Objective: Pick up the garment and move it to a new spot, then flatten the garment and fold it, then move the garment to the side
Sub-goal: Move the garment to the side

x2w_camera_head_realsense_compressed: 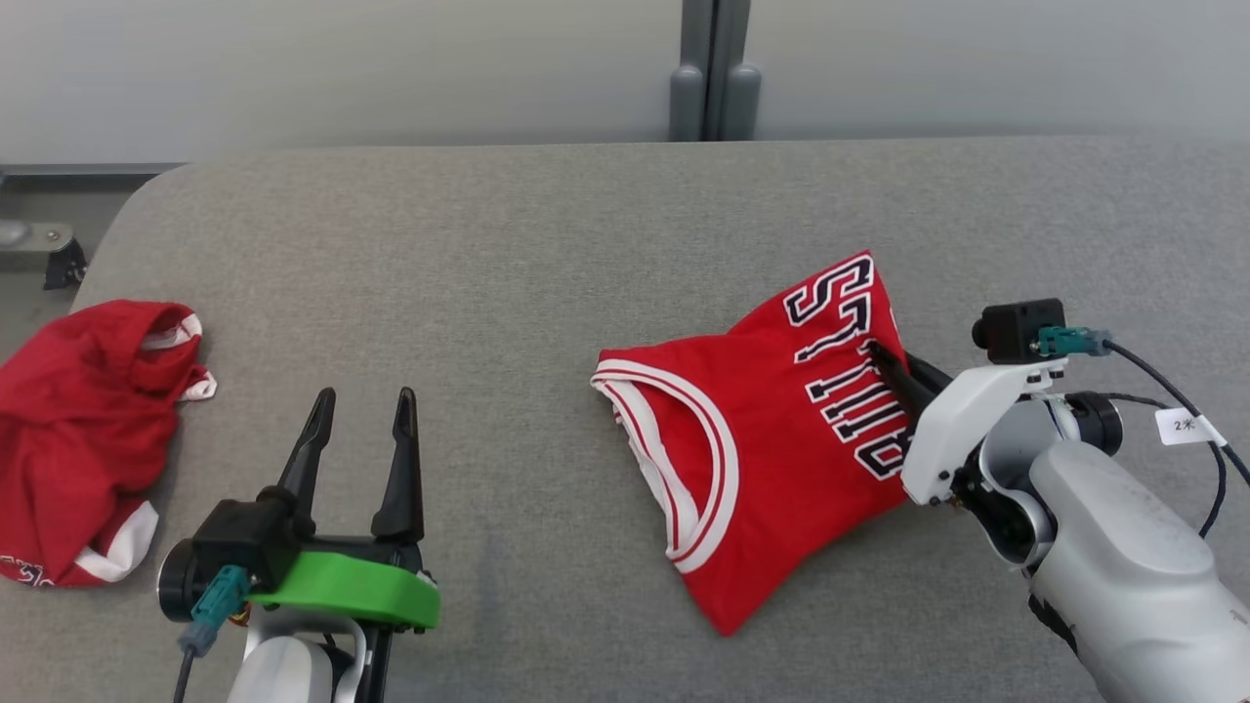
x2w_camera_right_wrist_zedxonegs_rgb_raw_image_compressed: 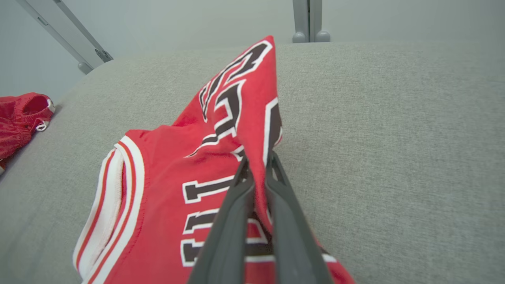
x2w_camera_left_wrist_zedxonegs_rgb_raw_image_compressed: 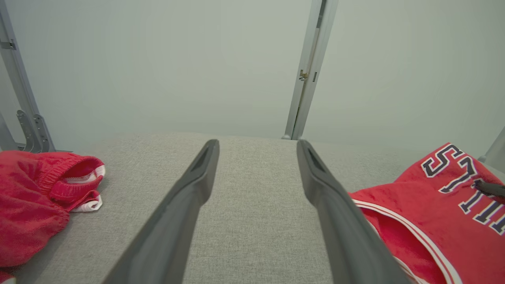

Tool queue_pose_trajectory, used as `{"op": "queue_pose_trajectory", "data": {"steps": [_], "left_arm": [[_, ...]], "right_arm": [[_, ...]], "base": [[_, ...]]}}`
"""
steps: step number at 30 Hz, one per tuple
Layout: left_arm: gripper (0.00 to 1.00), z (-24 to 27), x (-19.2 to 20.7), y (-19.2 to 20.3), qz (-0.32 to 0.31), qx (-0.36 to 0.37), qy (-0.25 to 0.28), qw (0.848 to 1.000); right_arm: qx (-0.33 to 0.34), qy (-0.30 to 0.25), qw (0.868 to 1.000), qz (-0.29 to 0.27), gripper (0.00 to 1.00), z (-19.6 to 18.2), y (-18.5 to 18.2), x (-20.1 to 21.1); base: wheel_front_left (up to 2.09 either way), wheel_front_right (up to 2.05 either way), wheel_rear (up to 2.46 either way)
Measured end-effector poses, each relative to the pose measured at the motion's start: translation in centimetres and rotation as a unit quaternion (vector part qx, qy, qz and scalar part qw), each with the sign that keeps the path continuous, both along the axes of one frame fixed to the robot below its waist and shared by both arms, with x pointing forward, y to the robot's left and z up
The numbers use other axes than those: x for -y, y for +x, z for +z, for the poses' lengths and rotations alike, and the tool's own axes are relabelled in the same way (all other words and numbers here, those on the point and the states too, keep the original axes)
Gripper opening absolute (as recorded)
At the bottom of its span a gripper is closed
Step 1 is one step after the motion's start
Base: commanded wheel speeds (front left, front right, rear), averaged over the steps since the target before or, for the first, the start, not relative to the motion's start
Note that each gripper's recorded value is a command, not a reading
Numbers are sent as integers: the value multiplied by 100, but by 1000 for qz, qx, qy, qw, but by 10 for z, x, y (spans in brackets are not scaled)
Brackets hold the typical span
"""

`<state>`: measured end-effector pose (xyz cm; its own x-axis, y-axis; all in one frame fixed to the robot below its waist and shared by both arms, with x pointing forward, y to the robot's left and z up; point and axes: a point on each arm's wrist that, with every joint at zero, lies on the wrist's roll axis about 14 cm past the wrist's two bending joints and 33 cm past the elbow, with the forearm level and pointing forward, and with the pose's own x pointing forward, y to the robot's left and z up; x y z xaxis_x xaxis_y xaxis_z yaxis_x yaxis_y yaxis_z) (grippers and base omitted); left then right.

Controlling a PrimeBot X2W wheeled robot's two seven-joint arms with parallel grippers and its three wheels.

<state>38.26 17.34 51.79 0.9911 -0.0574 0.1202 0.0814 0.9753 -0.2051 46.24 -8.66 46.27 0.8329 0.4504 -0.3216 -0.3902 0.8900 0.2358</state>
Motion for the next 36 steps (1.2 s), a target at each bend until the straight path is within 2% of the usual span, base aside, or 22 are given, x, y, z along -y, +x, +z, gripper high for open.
{"op": "queue_pose_trajectory", "data": {"steps": [7, 22, 28, 36], "left_arm": [[100, 0, 47, 22, -68, 2, -2, 998], [100, -12, 157, 49, -220, -8, -9, 975], [100, -23, 172, 62, -241, -14, -10, 970], [100, -47, 173, 92, -248, -24, 2, 968]], "right_arm": [[36, 7, 997, -66, 0, 18, 9, 51], [55, 6, 977, -208, 0, 16, -23, 166], [65, 6, 974, -219, 0, 14, -18, 178], [82, 12, 963, -256, 0, 26, 28, 214]], "base": [[0, 0, 0], [0, 0, 0], [0, 0, 0], [0, 0, 0]]}}
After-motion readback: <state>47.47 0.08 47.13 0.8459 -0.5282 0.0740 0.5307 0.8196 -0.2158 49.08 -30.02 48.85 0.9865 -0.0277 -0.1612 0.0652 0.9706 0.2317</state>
